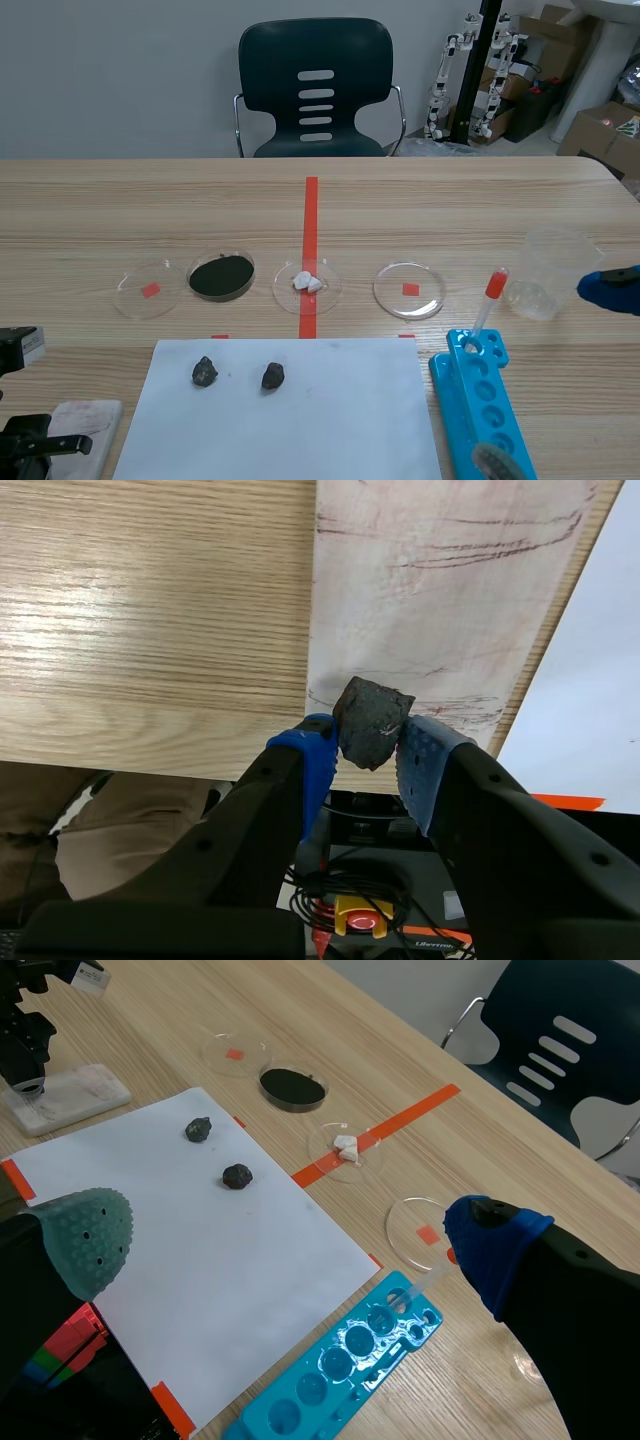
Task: Rub the mineral on the streak plate below the first streak
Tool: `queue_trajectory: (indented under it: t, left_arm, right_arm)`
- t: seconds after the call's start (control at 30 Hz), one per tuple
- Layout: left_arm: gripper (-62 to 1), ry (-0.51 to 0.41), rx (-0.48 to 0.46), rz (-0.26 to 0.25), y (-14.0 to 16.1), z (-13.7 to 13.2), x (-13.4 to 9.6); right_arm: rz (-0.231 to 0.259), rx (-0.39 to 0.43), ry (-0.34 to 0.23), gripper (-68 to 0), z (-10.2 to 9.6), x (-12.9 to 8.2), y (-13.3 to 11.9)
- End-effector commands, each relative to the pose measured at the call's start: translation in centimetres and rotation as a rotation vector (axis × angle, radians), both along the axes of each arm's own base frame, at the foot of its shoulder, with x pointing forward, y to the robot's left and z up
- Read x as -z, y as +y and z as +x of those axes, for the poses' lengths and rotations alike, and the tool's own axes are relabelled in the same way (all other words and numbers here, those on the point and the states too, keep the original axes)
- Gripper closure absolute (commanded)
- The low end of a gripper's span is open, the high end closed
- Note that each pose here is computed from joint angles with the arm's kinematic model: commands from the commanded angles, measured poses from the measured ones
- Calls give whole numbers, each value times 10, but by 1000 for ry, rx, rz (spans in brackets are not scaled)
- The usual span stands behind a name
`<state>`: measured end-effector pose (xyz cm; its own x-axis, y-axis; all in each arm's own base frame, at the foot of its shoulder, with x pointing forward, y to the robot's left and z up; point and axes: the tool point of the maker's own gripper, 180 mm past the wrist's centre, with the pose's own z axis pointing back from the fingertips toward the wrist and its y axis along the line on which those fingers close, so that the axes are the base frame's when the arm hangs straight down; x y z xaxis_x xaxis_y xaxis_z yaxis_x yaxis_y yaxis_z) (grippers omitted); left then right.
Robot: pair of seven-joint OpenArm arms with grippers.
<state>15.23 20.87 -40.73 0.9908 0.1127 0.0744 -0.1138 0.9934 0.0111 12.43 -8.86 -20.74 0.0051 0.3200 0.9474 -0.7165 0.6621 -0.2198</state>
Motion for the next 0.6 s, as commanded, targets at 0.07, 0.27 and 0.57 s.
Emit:
queue_trajectory:
  t: [0.07,0.27,0.57]
  left_arm:
    - [-85,-15,8,6,-1,4,-3]
    - [-85,-11,7,6,-1,2,-3]
    - [-85,15,-3,8,2,-4,5]
  right_arm:
    - [14,-9,-13,-679,1,-5,2]
    - [14,-9,-13,-679,1,-5,2]
    - [14,-9,-13,-679,1,-5,2]
